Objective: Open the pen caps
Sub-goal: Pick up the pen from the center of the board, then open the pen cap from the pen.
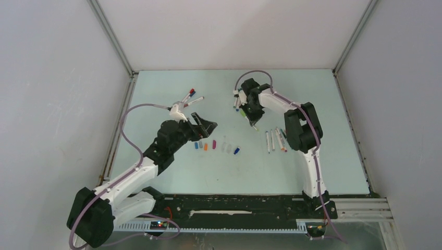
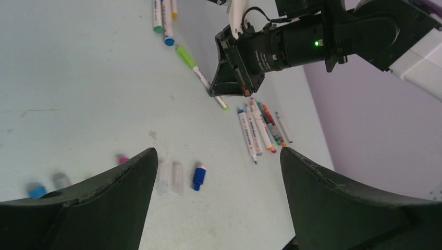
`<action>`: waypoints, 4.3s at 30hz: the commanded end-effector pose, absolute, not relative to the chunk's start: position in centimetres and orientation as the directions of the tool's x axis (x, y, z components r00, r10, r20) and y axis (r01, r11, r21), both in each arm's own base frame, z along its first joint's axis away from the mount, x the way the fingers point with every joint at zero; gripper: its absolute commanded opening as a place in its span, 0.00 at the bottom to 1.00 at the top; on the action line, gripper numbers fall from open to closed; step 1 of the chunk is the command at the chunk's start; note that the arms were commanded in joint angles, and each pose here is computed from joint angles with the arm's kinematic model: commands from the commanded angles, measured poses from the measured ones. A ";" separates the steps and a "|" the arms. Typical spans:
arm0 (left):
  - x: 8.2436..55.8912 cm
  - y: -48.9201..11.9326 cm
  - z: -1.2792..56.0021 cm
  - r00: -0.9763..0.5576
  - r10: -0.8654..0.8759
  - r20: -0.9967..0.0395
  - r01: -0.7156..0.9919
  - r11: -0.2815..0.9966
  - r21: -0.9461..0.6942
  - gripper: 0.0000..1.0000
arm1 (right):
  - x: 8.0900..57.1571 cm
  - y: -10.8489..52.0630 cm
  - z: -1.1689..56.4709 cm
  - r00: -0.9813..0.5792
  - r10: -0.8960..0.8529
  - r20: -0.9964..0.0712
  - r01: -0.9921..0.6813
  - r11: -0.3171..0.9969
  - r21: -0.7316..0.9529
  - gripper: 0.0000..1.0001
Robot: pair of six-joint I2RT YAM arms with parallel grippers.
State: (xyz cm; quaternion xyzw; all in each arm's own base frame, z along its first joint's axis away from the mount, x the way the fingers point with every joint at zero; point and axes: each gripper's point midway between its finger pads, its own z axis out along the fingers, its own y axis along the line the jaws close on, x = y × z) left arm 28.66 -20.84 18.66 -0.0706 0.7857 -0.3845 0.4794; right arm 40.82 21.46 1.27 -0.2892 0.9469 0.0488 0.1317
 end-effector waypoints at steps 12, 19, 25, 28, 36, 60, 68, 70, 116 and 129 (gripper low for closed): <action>27.5 -27.4 27.6 -0.529 -0.620 -0.579 0.551 0.268 -0.790 1.00 | 28.1 21.5 19.1 -0.492 -0.414 -0.766 -0.863 0.346 0.368 0.00; 27.1 -31.9 31.0 -0.530 -0.585 -0.614 0.628 0.216 -0.748 1.00 | 27.1 17.6 23.9 -0.549 -0.140 -0.824 -0.828 0.229 0.512 0.00; 28.4 -34.2 32.4 -0.537 -0.613 -0.580 0.631 0.165 -0.758 0.99 | 26.5 17.7 24.4 -0.573 -0.102 -0.813 -0.816 0.159 0.556 0.00; 29.0 -35.5 32.4 -0.556 -0.605 -0.570 0.623 0.149 -0.768 0.97 | 26.4 17.9 24.3 -0.584 -0.097 -0.806 -0.810 0.141 0.569 0.00; 29.5 -37.6 32.4 -0.585 -0.576 -0.571 0.610 0.151 -0.778 0.86 | 25.9 19.1 23.4 -0.598 -0.138 -0.790 -0.802 0.119 0.586 0.00; 29.4 -39.9 30.6 -0.611 -0.470 -0.638 0.590 0.267 -0.762 0.35 | 25.8 20.0 22.3 -0.613 -0.171 -0.771 -0.790 0.114 0.603 0.00; 29.4 -39.5 30.8 -0.602 -0.475 -0.642 0.586 0.284 -0.759 0.38 | 25.8 20.1 22.2 -0.615 -0.176 -0.768 -0.788 0.117 0.604 0.00; 29.4 -39.4 31.0 -0.598 -0.478 -0.643 0.588 0.284 -0.757 0.39 | 25.8 20.1 22.1 -0.617 -0.177 -0.767 -0.787 0.118 0.605 0.00; 28.6 -40.6 32.0 -0.575 -0.463 -0.674 0.658 0.227 -0.718 0.00 | 25.8 21.5 21.9 -0.693 -0.177 -0.698 -0.718 0.088 0.690 0.35; 35.0 -30.8 39.8 -0.197 -0.717 -0.669 0.660 0.407 -0.631 0.00 | 24.5 23.3 20.2 -0.698 -0.248 -0.672 -0.703 0.061 0.708 0.00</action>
